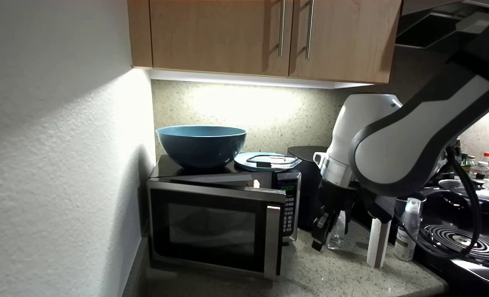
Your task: Open the microwave door
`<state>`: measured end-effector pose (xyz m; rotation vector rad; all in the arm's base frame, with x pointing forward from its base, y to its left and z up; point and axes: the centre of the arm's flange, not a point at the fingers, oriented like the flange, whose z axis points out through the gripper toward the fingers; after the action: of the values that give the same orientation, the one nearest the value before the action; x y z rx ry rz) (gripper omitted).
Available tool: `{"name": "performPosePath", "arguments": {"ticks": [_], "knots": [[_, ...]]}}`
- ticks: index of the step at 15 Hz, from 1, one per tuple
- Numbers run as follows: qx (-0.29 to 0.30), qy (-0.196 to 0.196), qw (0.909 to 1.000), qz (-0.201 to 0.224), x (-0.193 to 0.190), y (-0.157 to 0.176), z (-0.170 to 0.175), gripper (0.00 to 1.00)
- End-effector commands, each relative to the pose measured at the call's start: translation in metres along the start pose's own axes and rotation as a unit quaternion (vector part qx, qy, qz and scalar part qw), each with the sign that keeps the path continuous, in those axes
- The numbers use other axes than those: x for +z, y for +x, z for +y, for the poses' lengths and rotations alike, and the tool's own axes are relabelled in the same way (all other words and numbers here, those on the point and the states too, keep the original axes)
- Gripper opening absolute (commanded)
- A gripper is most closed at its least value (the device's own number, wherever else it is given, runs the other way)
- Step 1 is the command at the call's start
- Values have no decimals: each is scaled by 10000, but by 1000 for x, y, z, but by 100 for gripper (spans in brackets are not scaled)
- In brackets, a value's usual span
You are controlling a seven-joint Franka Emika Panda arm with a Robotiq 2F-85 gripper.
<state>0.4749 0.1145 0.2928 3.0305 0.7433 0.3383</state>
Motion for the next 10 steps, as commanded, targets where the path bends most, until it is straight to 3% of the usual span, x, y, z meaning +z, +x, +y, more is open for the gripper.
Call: {"name": "performPosePath", "arguments": {"ticks": [1,5,6,7,10], "knots": [[0,0,10000,0,0,0,0,26],[0,0,10000,0,0,0,0,26],[0,0,10000,0,0,0,0,51],[23,-147,9998,148,4,4,4,52],[-108,-657,9959,614,8,20,19,71]]}}
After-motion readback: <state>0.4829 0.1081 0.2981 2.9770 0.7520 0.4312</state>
